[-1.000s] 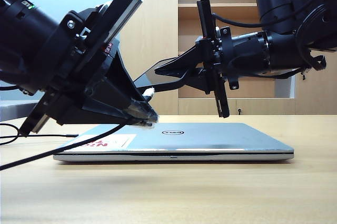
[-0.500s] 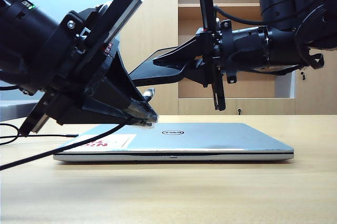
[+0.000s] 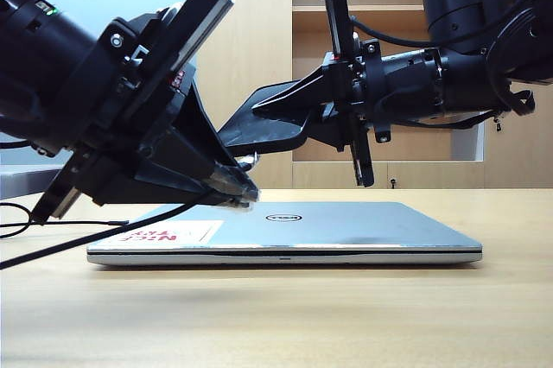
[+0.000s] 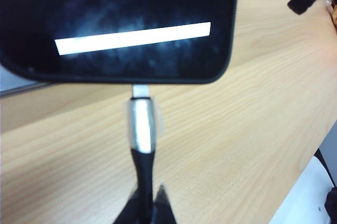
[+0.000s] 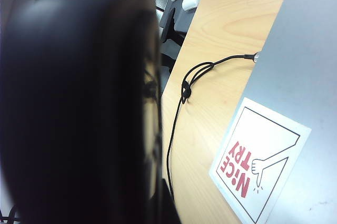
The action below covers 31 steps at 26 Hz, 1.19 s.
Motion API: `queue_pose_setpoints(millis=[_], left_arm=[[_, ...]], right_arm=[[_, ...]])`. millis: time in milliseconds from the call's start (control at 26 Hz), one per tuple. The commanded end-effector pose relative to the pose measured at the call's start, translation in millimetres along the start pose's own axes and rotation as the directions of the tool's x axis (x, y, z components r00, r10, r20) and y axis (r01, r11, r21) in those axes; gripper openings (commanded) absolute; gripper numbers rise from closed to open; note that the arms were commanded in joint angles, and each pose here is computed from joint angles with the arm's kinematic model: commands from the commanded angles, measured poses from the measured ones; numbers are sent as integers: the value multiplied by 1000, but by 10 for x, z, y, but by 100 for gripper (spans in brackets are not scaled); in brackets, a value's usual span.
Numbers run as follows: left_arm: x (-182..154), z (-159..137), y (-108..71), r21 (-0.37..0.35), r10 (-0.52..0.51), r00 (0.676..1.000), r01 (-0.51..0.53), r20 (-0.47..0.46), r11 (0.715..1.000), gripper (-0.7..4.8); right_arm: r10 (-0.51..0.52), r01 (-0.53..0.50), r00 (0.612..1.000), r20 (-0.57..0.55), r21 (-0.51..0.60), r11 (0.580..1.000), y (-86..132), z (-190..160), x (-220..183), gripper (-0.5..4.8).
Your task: Pick up the charging cable and the phone, plug the charging cable into the charging port on the phone, and finally place them back on the table.
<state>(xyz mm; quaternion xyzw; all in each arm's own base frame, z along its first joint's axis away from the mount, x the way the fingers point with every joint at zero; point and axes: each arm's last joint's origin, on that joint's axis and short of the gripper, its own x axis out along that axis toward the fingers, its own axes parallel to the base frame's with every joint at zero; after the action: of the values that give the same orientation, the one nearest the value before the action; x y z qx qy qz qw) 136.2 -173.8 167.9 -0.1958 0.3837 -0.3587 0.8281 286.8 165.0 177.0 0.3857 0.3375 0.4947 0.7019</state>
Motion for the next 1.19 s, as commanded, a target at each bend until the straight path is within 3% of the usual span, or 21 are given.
queue_pose_setpoints(millis=[38,269,1193], left_arm=[[-5,24,-23,8,-13,1000,13,16,1000,-6],[-5,24,-23,8,-13,1000,13,16,1000,-6],[-5,25,-23,8,-14,1000,14,16,1000,-6]], right_arm=[[33,-32,999,24,-56,998,63,43,-9,-6],[34,-30,998,59,-73,997,55,96,-56,-6],[39,-38,999,2,-45,998,34,64,-52,-6]])
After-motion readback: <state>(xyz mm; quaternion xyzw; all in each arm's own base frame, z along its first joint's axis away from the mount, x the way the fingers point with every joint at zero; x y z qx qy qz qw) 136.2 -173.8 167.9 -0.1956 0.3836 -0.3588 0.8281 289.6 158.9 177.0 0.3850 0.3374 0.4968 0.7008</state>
